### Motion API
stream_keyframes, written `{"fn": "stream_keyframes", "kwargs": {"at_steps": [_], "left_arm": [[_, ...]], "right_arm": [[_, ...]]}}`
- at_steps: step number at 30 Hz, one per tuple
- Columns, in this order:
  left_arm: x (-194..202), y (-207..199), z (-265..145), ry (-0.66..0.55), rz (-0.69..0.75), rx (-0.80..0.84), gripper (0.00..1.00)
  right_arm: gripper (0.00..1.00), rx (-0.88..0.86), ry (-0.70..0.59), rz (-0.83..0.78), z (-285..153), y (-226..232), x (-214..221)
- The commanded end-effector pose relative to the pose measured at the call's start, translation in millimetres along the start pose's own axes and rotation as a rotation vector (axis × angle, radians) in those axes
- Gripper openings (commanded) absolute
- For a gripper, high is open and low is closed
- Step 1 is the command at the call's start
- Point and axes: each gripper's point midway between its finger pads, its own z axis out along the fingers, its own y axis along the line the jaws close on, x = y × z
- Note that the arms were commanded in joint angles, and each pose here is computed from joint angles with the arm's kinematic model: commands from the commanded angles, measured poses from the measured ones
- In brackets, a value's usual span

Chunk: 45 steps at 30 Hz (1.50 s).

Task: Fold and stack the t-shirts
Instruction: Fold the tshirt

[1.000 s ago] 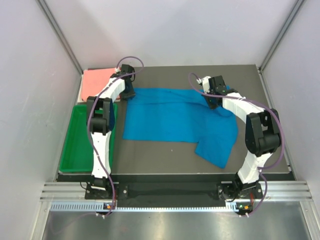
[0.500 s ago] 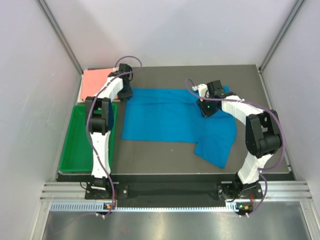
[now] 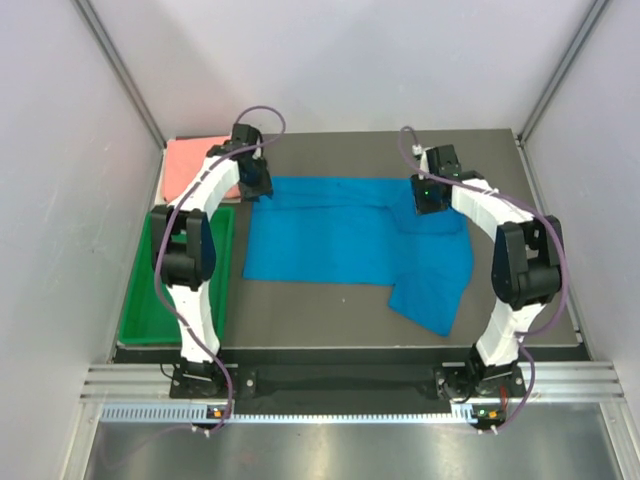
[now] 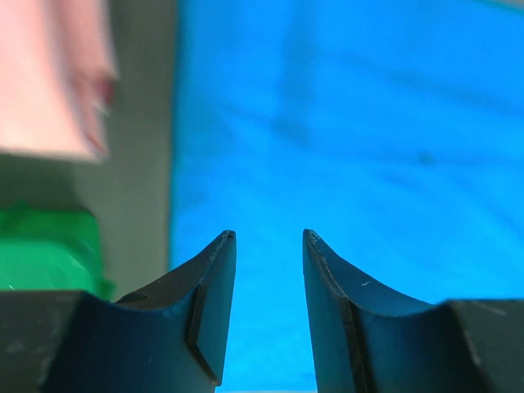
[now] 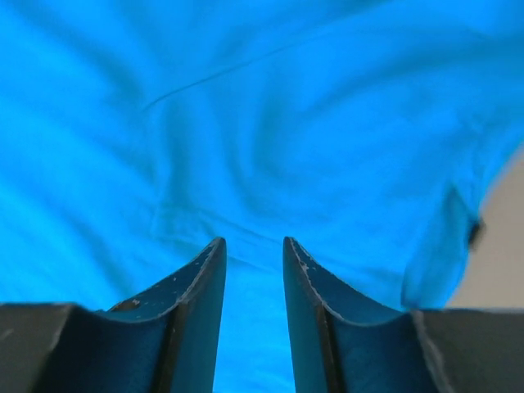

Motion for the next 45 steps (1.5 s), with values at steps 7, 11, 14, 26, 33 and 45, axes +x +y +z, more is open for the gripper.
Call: {"fn": "stream_keyframes", "kwargs": {"at_steps": [7,11,14,26,33,45], "left_arm": [[94.4,-65.2,-36.9,0.065,0.171,0.150,0.43],[135.0,-69.0,-23.6,0.140,0.142,0.204,0.43],[152.1,-64.5,-20.0,0.166,0.125,0.180,0.42],[173.2,-50.2,-13.3,0.098,0.173,-0.001,0.44],[178.4,-42.1,-4.0,0.120,0.179,-0.070,0.43],[160.2,-51.5,-9.1,0.085,0.181,-0.068,0.43]], "right_arm": [[0.46,0.422,-0.106,0.823,-82.4,-100.7,40.1],[0.47,0.267,-0.120,0.773,-60.6,-134.7,27.5],[0.48,0.152,-0.147,0.680,-39.2,-136.6,10.2],[0.46,-0.031,-0.181,0.558,40.9,-172.5,-7.6],[0.46,-0.160,-0.158,0.520,65.5,-173.8,-21.1],[0.10,-0.213,-0.130,0.480,78.3,-178.7,-30.1]]}}
